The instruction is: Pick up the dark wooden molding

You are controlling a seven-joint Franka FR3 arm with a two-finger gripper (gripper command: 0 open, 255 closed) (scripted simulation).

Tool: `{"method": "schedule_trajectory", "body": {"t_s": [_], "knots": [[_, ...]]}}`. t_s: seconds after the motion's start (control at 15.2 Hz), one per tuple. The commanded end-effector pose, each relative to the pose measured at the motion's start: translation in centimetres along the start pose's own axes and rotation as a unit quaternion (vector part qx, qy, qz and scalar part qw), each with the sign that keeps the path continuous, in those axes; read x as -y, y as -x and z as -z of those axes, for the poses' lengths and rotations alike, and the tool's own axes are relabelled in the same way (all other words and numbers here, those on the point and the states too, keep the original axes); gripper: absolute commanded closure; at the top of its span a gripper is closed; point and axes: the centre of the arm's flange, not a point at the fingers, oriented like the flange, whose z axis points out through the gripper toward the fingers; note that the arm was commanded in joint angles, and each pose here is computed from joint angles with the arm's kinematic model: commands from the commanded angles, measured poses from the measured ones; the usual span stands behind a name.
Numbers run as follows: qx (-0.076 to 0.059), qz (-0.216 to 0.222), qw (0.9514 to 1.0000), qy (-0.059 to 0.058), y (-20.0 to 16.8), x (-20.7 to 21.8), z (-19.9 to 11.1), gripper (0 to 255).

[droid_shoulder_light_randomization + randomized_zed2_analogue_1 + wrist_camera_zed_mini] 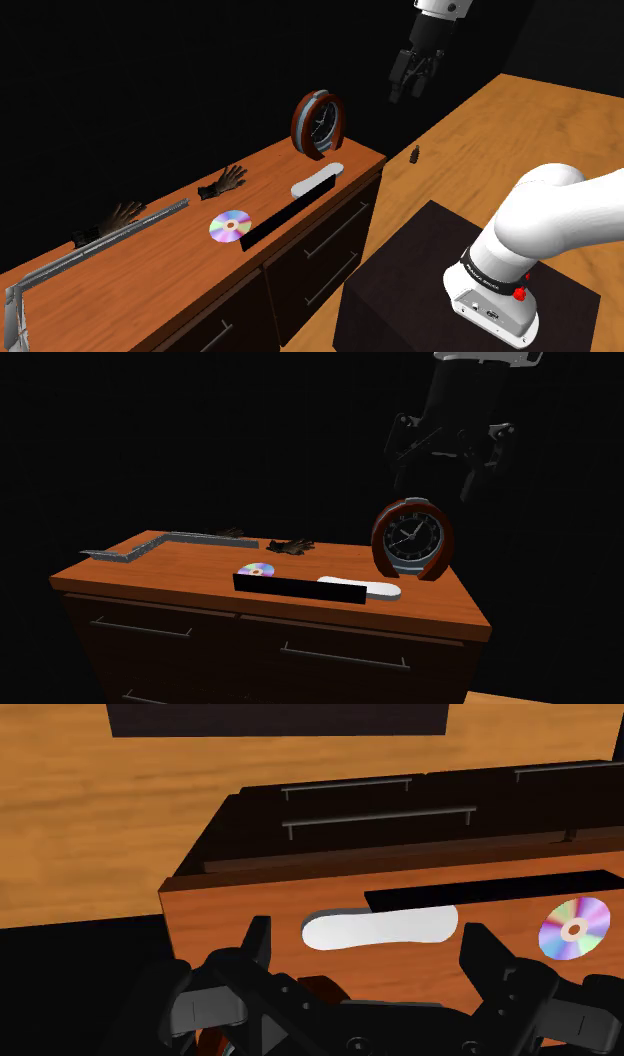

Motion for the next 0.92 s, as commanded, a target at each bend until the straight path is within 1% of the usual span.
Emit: {"method": "schedule_trajectory", "body": {"t_s": [0.0, 0.07, 0.2, 0.26, 0.4, 0.46, 0.59, 0.73, 0.86], "knots": [[0.0, 0.0, 1.0, 0.0, 0.0, 0.0, 0.0, 0], [0.0, -0.025, 0.9997, 0.003, 0.4, 1.1, -0.8, 0], [-0.001, -0.075, 0.9972, 0.009, 1.1, 3.3, -2.4, 0], [-0.002, -0.099, 0.995, 0.012, 1.3, 4.4, -3.2, 0], [-0.002, -0.149, 0.9887, 0.018, 1.6, 6.6, -4.8, 0], [-0.003, -0.173, 0.9846, 0.021, 1.7, 7.8, -5.6, 0], [-0.004, -0.222, 0.9746, 0.027, 1.7, 10.0, -7.3, 0], [-0.004, -0.27, 0.9622, 0.033, 1.5, 12.2, -9.0, 0], [-0.005, -0.318, 0.9473, 0.039, 1.0, 14.4, -10.7, 0]]}}
